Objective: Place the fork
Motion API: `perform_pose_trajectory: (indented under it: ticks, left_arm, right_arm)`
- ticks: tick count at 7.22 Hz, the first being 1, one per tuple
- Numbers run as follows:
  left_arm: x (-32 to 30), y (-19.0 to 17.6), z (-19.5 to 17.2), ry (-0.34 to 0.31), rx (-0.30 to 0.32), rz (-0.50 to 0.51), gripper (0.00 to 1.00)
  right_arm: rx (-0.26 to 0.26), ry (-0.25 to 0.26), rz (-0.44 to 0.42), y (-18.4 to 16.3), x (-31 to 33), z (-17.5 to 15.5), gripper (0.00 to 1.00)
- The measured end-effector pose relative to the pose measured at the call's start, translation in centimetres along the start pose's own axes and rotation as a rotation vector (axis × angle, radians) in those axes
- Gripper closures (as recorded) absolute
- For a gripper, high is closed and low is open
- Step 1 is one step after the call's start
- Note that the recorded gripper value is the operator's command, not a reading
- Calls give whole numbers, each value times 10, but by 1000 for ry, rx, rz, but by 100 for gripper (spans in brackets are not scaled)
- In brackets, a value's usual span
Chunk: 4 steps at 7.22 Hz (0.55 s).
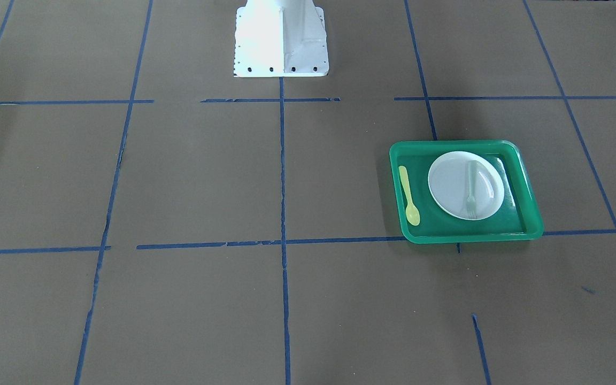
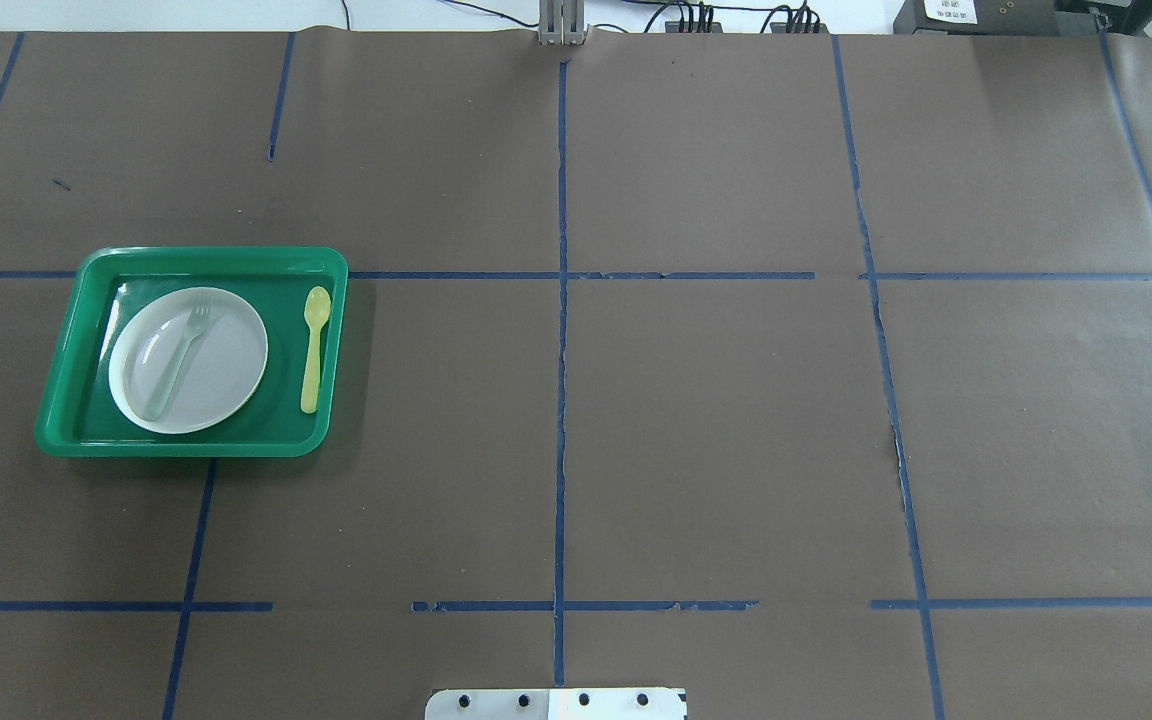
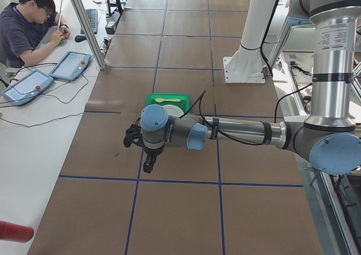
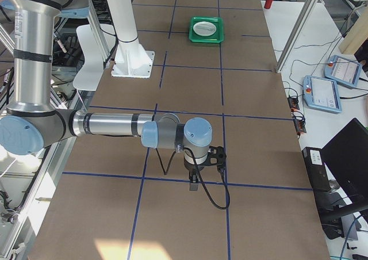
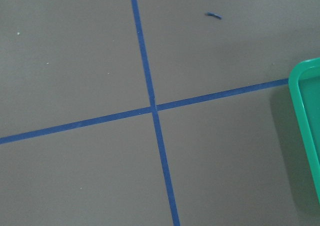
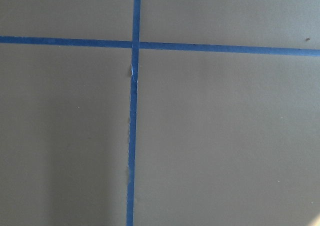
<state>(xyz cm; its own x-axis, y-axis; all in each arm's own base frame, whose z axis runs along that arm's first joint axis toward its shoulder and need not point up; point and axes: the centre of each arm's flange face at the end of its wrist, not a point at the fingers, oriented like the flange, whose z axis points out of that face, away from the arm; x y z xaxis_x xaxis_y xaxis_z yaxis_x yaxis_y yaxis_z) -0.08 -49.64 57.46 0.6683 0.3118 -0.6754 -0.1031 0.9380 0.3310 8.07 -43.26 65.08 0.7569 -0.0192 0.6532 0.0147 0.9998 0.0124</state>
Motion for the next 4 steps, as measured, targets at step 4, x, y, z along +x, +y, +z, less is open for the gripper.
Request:
perform_pose_trajectory:
  ticks: [4]
  left_arm:
    - [165, -59, 79, 8, -1, -7, 0]
  right_arm:
    - [0, 0, 0, 0, 0, 0, 0]
